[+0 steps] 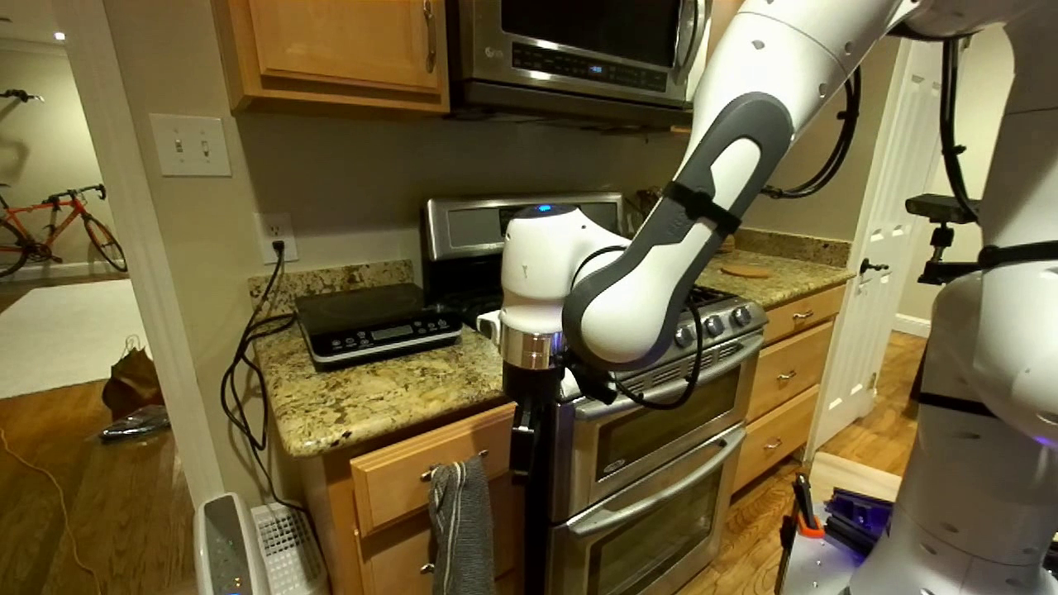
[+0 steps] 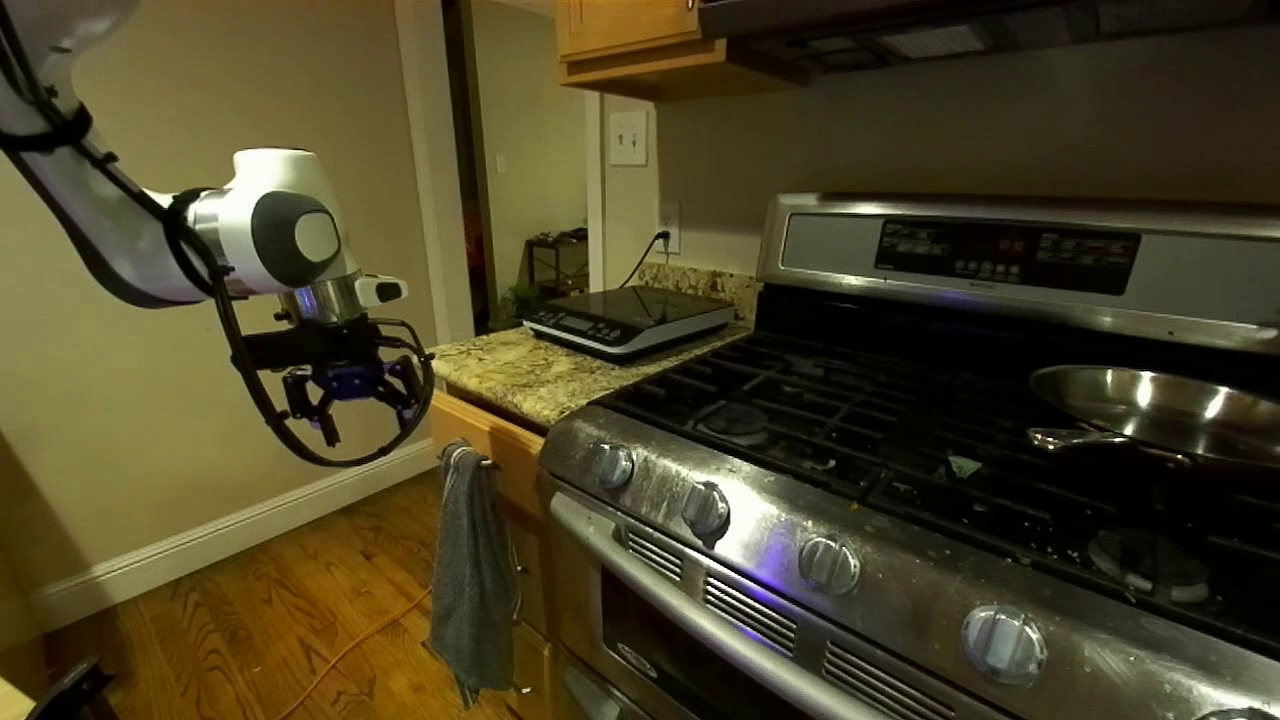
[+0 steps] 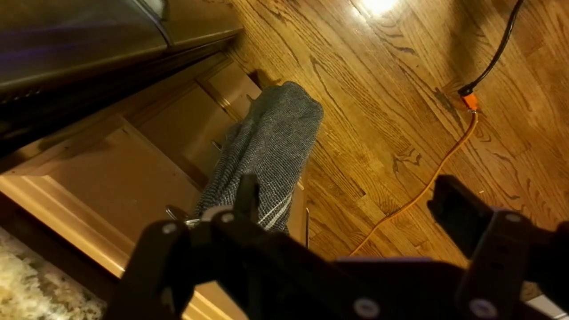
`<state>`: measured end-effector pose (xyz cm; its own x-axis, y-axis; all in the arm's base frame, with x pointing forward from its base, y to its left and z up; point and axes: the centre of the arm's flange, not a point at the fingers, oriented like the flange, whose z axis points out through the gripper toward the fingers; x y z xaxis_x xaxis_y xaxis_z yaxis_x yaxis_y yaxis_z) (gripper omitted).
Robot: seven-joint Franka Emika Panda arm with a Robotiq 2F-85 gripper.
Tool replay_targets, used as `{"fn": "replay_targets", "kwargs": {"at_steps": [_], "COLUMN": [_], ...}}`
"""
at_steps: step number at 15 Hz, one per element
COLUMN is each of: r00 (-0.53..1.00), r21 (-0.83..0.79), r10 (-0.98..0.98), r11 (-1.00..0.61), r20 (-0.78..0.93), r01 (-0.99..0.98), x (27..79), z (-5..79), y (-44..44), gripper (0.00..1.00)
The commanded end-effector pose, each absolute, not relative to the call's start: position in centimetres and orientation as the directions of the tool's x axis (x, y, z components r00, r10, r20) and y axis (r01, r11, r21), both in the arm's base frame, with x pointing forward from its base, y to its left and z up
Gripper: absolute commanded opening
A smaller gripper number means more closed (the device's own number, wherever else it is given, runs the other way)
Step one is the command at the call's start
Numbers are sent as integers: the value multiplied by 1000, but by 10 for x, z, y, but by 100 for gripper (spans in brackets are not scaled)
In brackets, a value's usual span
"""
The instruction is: Open the top drawer.
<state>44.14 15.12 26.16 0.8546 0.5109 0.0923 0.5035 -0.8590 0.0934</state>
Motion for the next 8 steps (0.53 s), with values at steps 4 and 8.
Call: {"fn": "replay_targets", "kwargs": {"at_steps": [4,8], "r00": [810,753], "r21": [143,169], "r10": [571,639], "r11": [-820,-769], "r20": [132,158], "r01": [555,617], "x": [450,455], "z": [243,223], "y": [161,172], "gripper": [100,100]}}
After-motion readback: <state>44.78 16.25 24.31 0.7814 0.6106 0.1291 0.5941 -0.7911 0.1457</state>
